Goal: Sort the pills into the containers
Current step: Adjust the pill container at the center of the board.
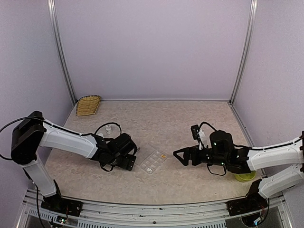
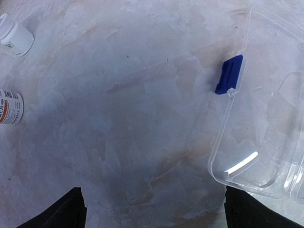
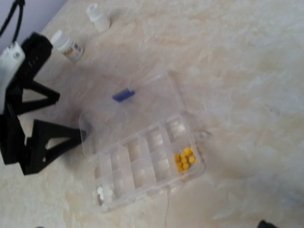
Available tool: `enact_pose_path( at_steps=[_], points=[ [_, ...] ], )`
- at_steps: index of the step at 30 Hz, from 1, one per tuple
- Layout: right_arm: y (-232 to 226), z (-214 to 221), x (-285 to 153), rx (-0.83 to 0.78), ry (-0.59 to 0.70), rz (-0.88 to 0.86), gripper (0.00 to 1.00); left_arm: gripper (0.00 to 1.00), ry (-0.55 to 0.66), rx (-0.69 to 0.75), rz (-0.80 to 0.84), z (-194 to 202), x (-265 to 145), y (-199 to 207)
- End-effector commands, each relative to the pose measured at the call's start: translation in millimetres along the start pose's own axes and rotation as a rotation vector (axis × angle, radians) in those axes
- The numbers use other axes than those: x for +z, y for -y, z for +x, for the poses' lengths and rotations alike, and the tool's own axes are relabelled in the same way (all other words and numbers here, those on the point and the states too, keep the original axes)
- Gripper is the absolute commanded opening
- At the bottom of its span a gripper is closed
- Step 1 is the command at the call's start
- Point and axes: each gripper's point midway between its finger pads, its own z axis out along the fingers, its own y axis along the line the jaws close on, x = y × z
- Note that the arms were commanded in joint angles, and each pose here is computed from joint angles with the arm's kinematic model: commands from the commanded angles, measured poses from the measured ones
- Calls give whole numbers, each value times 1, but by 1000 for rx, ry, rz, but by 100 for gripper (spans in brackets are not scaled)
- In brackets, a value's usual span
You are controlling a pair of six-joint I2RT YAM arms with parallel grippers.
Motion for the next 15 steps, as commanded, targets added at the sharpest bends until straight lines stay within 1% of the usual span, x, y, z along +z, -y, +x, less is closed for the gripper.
enact_pose_path(
  at_steps=[1, 4, 9, 11, 15],
  points=[
    [-1, 9, 6, 7, -34, -27, 93, 99, 59, -5, 40, -20, -9, 6],
    [-2, 20, 12, 11, -72, -51, 89, 99, 107, -29, 129, -32, -26, 11],
    [-10, 37, 20, 32, -135, -124, 83, 98, 190, -104, 321, -56, -53, 14],
    [-14, 42, 23, 43, -155, -149, 80, 98, 200, -136, 373, -62, -56, 11],
    [-17, 51, 28, 62, -190, -177, 74, 97, 177, -169, 432, -65, -50, 10]
  ],
)
